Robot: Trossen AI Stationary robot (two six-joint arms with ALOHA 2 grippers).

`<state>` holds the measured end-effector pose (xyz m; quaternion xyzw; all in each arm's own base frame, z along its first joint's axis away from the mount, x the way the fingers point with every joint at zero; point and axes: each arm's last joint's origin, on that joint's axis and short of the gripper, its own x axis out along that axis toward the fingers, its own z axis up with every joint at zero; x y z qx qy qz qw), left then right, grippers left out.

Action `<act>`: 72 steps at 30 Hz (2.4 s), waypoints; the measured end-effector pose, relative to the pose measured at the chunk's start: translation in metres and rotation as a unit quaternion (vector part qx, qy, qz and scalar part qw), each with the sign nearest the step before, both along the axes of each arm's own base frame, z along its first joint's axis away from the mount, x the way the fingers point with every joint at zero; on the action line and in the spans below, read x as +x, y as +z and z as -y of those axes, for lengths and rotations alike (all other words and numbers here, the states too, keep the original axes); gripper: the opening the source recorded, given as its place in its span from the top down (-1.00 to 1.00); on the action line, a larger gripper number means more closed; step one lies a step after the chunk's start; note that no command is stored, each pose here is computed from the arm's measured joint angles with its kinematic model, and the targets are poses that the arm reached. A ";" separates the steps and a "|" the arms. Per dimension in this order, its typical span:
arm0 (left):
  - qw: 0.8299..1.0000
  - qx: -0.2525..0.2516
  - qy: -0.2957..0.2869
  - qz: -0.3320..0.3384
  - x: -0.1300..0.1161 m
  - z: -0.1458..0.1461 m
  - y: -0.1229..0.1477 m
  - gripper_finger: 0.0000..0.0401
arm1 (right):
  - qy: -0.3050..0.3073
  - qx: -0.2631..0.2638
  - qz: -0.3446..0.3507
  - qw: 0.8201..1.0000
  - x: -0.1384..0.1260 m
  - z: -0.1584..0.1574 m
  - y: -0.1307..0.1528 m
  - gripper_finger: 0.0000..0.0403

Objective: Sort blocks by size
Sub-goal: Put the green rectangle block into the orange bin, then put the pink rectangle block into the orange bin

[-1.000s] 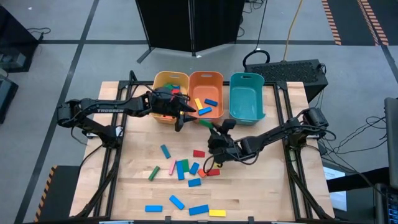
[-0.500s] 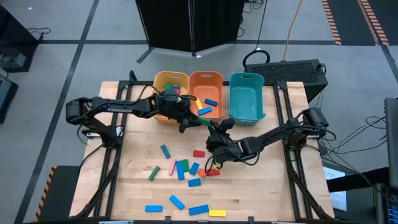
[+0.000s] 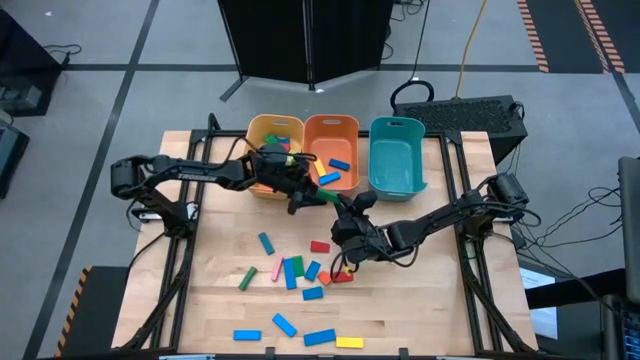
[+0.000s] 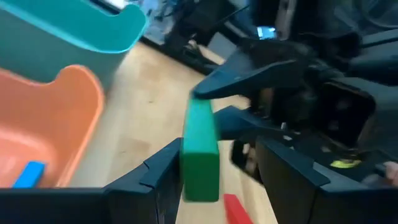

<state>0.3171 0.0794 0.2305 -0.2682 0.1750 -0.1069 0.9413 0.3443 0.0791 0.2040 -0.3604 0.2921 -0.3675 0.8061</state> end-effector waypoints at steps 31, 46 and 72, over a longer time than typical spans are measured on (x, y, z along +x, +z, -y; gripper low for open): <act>0.998 0.025 0.065 0.001 -0.009 -0.031 0.000 0.78 | -0.113 -0.067 0.050 0.990 -0.008 -0.004 0.005 0.22; 0.970 0.085 0.198 -0.112 -0.031 -0.067 -0.019 0.78 | -0.085 -0.017 0.083 0.993 -0.006 -0.003 0.003 0.21; 0.976 0.142 0.141 -0.083 -0.030 -0.057 -0.008 0.28 | 0.045 0.144 0.074 0.986 0.006 0.007 -0.004 0.21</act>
